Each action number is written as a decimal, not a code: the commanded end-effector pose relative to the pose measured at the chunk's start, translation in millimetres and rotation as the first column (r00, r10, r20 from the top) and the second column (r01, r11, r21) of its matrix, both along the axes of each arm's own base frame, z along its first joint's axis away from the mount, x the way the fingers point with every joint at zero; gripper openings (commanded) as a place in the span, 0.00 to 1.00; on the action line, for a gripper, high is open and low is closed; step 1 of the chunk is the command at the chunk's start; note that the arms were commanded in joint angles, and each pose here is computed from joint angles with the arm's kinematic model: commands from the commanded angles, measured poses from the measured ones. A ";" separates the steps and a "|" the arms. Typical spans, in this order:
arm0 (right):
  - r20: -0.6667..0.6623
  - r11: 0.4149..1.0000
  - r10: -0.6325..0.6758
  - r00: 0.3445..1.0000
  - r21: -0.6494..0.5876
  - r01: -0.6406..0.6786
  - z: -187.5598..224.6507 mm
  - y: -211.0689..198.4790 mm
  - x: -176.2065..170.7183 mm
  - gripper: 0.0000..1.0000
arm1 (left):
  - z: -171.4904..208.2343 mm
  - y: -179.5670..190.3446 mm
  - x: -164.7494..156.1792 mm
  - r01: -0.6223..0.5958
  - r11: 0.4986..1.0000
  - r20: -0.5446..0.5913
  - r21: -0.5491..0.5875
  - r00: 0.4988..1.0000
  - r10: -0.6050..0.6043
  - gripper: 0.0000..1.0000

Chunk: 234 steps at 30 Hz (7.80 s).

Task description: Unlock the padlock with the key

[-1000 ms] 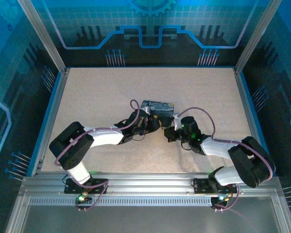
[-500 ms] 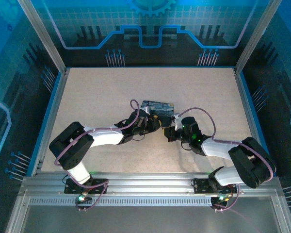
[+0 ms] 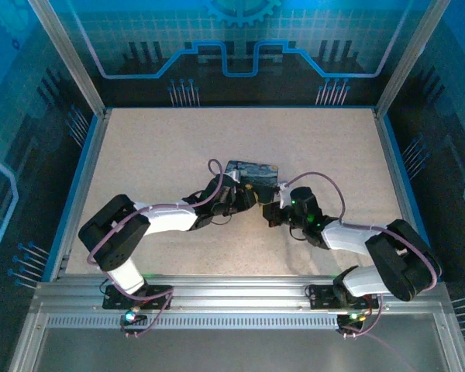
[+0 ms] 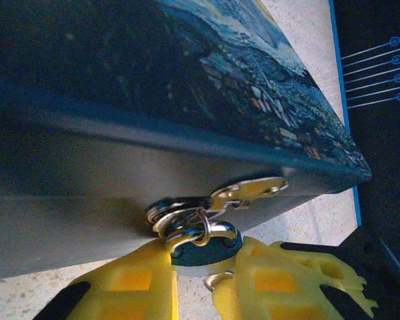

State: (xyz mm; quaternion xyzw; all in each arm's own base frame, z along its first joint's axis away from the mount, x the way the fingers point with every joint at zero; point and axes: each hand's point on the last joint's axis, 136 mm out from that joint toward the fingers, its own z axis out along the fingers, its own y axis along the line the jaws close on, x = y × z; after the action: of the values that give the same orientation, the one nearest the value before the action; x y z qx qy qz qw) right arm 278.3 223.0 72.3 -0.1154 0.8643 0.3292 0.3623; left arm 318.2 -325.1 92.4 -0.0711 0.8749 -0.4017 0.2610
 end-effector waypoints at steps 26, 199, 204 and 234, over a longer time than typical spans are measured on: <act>0.054 0.999 -0.013 0.998 0.053 0.010 14.4 10.5 14.1 0.00 | 36.1 -13.0 3.8 0.030 0.997 0.056 -0.069 0.998 -0.026 0.20; -0.493 0.986 -0.095 0.865 0.076 0.152 -28.9 41.4 -2.7 0.00 | -26.4 35.6 -7.9 -0.239 0.910 -0.282 -0.337 0.948 0.145 0.52; -0.496 0.986 -0.102 0.862 0.064 0.154 -30.3 40.1 -2.7 0.00 | -31.9 32.6 -4.2 -0.242 0.906 -0.285 -0.346 0.948 0.144 0.51; -0.514 0.985 -0.109 0.851 0.061 0.163 -31.6 40.8 -2.6 0.00 | -41.3 6.8 6.0 -0.207 0.879 -0.292 -0.430 0.953 0.082 0.36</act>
State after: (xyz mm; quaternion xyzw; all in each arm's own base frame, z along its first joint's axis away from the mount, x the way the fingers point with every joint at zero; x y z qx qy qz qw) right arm 281.9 257.1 43.8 0.0544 0.9140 0.3632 0.1721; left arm 326.3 -304.8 44.2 -0.2710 0.7813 -0.5400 0.1570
